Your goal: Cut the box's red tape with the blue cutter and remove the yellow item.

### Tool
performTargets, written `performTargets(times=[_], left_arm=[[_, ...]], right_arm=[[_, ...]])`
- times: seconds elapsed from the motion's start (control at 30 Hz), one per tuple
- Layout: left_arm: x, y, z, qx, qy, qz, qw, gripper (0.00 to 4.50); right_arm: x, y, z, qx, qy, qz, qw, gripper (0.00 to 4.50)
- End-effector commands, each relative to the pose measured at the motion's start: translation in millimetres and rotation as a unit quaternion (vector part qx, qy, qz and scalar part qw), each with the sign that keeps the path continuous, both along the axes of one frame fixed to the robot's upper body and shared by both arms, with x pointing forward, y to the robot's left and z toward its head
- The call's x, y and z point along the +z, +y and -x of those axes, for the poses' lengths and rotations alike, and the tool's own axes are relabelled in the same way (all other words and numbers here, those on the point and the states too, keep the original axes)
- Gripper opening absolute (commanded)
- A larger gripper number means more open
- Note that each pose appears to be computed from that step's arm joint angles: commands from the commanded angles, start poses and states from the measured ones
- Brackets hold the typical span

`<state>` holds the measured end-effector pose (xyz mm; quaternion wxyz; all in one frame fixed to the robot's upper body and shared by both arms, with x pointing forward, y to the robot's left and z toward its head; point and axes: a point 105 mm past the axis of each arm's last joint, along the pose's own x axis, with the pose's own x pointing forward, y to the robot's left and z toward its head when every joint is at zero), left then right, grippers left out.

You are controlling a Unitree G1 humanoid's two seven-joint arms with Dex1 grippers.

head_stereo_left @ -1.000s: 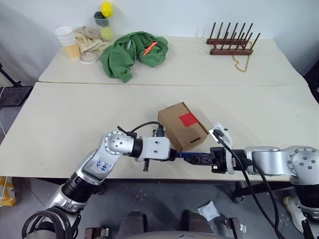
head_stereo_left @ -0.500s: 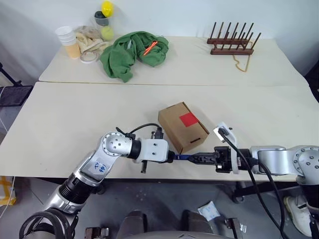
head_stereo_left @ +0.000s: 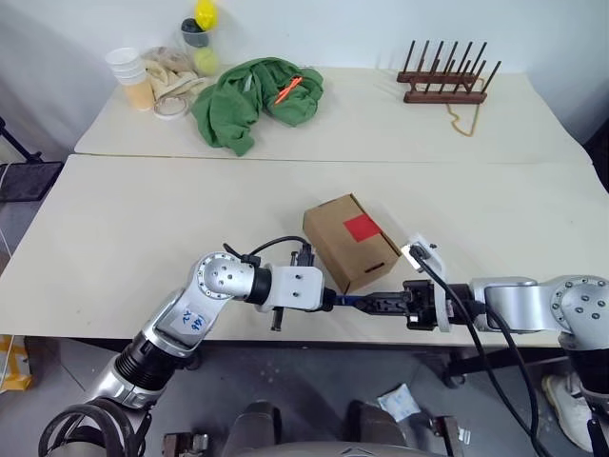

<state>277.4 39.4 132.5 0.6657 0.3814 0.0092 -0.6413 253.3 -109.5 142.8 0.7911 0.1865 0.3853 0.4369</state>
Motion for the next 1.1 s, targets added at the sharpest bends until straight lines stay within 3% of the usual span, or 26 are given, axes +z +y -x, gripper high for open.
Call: performTargets(times=[0.03, 0.07, 0.6, 0.83, 0.93, 1.1], left_arm=[[3.4, -2.5, 5.1, -0.010, -0.011, 0.005, 1.000, 0.44], [3.1, -2.1, 5.5, -0.010, -0.010, 0.005, 1.000, 0.44], [3.3, 4.1, 14.0, -0.026, 0.016, 0.008, 1.000, 0.44], [21.5, 34.4, 12.4, 0.003, 0.054, 0.050, 0.997, 2.58], [29.0, 58.6, 18.5, 0.009, 0.096, 0.061, 0.993, 2.62], [44.1, 91.5, 9.9, 0.070, 0.156, 0.120, 0.978, 2.62]], right_arm=[[6.7, 4.9, 0.5, 0.011, -0.008, -0.016, 1.000, 0.48], [6.8, 4.8, 0.4, 0.011, -0.008, -0.017, 1.000, 0.31], [11.7, 0.8, 2.1, 0.013, -0.012, -0.028, 0.999, 0.16], [25.3, -8.4, 16.7, 0.038, -0.023, -0.041, 0.998, 0.16], [33.0, -19.9, 26.1, 0.040, -0.030, -0.040, 0.998, 0.16], [53.5, -50.2, 47.7, 0.040, -0.060, -0.015, 0.997, 0.16]])
